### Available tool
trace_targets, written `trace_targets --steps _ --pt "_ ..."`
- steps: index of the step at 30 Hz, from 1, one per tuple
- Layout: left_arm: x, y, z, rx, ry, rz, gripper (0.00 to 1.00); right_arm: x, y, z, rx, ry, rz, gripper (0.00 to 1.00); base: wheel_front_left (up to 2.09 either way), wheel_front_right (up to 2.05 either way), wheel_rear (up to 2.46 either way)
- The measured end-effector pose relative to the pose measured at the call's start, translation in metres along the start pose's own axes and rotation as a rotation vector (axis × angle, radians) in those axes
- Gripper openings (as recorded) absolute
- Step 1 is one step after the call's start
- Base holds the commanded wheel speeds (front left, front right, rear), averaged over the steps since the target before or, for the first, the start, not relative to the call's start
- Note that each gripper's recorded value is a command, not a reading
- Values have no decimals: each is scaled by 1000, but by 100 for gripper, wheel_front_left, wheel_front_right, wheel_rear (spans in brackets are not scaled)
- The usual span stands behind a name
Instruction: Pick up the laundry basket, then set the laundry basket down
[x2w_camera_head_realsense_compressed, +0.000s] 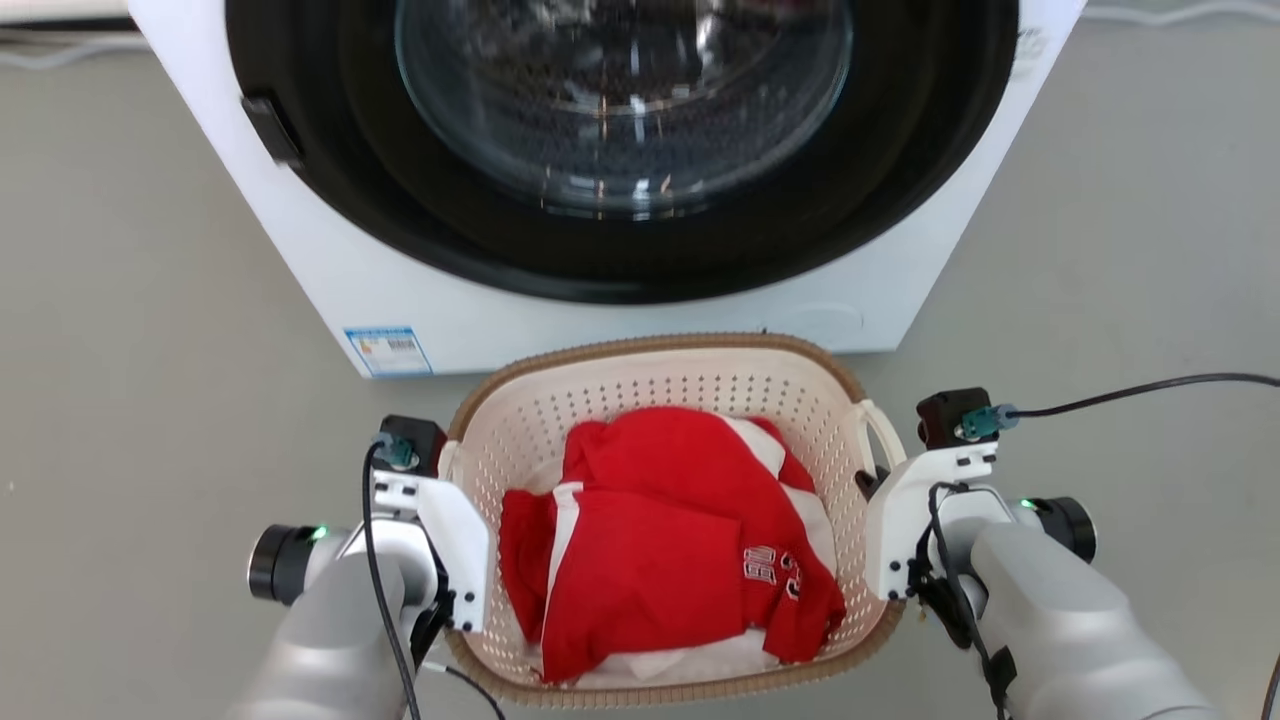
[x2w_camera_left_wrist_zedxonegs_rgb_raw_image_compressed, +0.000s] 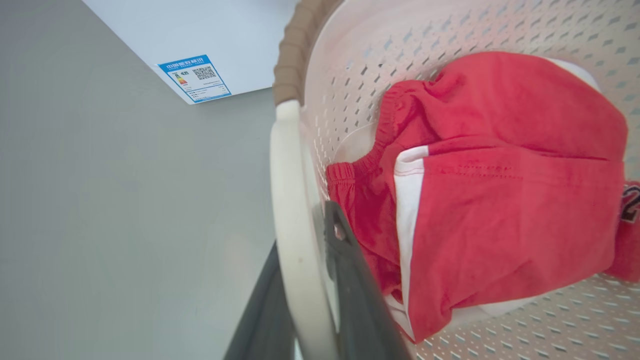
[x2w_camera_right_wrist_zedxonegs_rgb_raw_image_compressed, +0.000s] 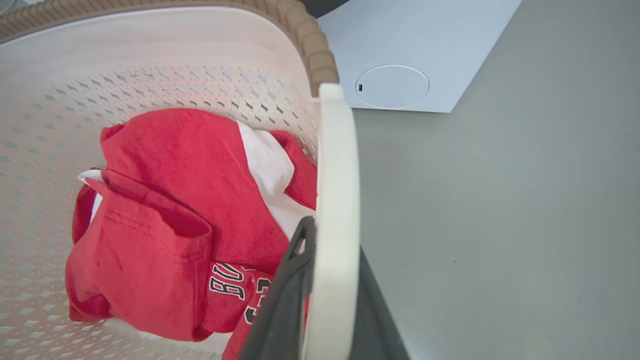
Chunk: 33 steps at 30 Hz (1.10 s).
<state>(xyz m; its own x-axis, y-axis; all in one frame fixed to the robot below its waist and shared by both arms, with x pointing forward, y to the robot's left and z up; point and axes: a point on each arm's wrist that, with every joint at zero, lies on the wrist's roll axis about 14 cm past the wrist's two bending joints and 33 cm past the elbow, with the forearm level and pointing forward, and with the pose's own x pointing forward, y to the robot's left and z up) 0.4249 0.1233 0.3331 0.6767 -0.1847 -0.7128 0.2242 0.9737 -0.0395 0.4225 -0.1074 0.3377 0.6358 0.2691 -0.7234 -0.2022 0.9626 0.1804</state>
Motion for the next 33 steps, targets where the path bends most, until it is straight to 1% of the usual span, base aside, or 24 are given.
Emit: trace_targets --steps 3,7,14,17,21,33 --pt "-11 0 -1 14 2 5 0 -11 6 3 -8 -10 9 0 0 0 0" --pt "-25 -3 -2 24 -8 1 0 -24 11 -1 -40 -12 11 0 0 0 0" --pt "-43 -6 7 35 -45 7 0 -42 18 12 -62 -56 16 0 0 0 0" --pt "-48 -6 7 37 -43 8 0 -47 20 12 -71 -59 17 0 0 0 0" --pt "-52 -9 2 10 -29 1 0 -51 20 6 -68 -50 15 0 0 0 0" --pt "-57 -15 0 31 -14 -11 0 -60 21 5 -68 -44 14 0 0 0 0"
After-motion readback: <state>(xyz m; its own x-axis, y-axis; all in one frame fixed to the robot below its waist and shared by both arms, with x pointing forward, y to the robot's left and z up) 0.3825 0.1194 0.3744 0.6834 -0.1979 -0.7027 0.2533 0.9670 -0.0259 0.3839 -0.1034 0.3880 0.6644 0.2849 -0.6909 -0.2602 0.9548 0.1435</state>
